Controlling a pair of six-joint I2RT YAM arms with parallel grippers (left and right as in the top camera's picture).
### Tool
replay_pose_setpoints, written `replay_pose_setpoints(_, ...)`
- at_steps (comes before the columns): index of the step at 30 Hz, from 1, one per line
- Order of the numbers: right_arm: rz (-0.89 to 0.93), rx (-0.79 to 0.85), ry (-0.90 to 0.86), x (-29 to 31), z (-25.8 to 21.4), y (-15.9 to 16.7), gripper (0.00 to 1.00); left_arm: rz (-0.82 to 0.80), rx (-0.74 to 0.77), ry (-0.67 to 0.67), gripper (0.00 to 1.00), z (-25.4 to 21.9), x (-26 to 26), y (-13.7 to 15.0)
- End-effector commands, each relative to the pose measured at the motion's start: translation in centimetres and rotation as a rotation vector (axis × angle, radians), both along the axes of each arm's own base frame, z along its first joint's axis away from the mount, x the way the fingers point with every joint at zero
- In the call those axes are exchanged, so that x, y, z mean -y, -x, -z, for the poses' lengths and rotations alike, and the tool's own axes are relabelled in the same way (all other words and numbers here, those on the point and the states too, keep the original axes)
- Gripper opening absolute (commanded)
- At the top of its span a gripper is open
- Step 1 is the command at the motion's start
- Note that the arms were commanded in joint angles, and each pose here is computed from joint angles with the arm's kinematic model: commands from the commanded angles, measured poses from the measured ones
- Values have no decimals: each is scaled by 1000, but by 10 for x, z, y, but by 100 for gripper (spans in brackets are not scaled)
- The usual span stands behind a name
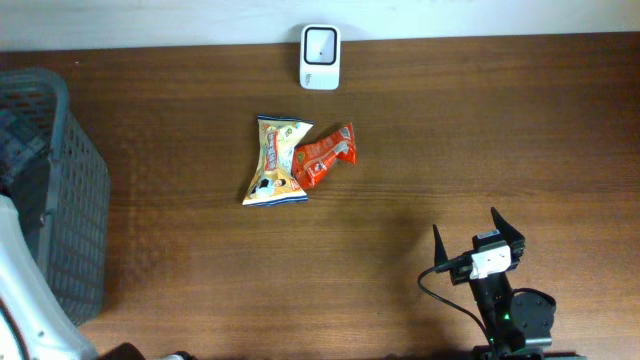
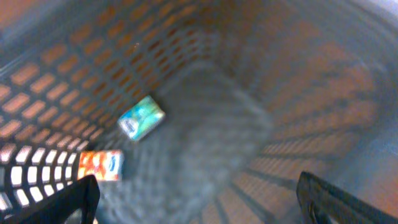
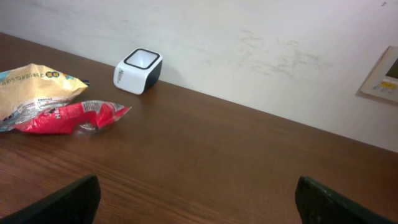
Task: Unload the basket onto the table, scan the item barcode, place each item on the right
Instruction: 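Return the left gripper to the basket and grasp the green tissue pack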
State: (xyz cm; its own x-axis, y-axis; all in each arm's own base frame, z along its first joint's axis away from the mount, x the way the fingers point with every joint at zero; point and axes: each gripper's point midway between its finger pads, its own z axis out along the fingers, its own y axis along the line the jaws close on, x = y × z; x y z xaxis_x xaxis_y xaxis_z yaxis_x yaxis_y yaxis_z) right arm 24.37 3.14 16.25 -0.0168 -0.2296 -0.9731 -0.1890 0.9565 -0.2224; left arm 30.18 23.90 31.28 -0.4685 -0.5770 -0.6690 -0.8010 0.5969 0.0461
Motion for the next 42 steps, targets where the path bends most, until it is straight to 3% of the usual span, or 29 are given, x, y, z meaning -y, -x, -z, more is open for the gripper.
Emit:
replay_pose_setpoints(1,1,-5,-7,0,3,0,99,-135,-48,47,99,53,-31,23)
replay_pose_setpoints(7,1,-5,-7,0,3,0,98,-150,-120,31,99,120,-65,40)
replay_pose_setpoints(12,1,-5,-7,0,3,0,99,-80,-189,-14,99,167,-92,33)
replay_pose_setpoints(19,1,-5,-7,0,3,0,99,24,-324,34,99,229,-104,27)
replay_pose_setpoints(24,1,-5,-7,0,3,0,99,67,-368,23,89,251,-112,22)
replay_pose_setpoints(26,1,-5,-7,0,3,0,99,97,-392,16,75,258,-114,21)
replay_pose_setpoints(29,1,-5,-7,0,3,0,99,101,-416,7,64,265,-120,23)
replay_pose_setpoints(38,1,-5,-7,0,3,0,99,37,-462,57,61,292,-136,52)
replay_pose_setpoints(42,1,-5,-7,0,3,0,99,30,-446,46,31,291,-141,51)
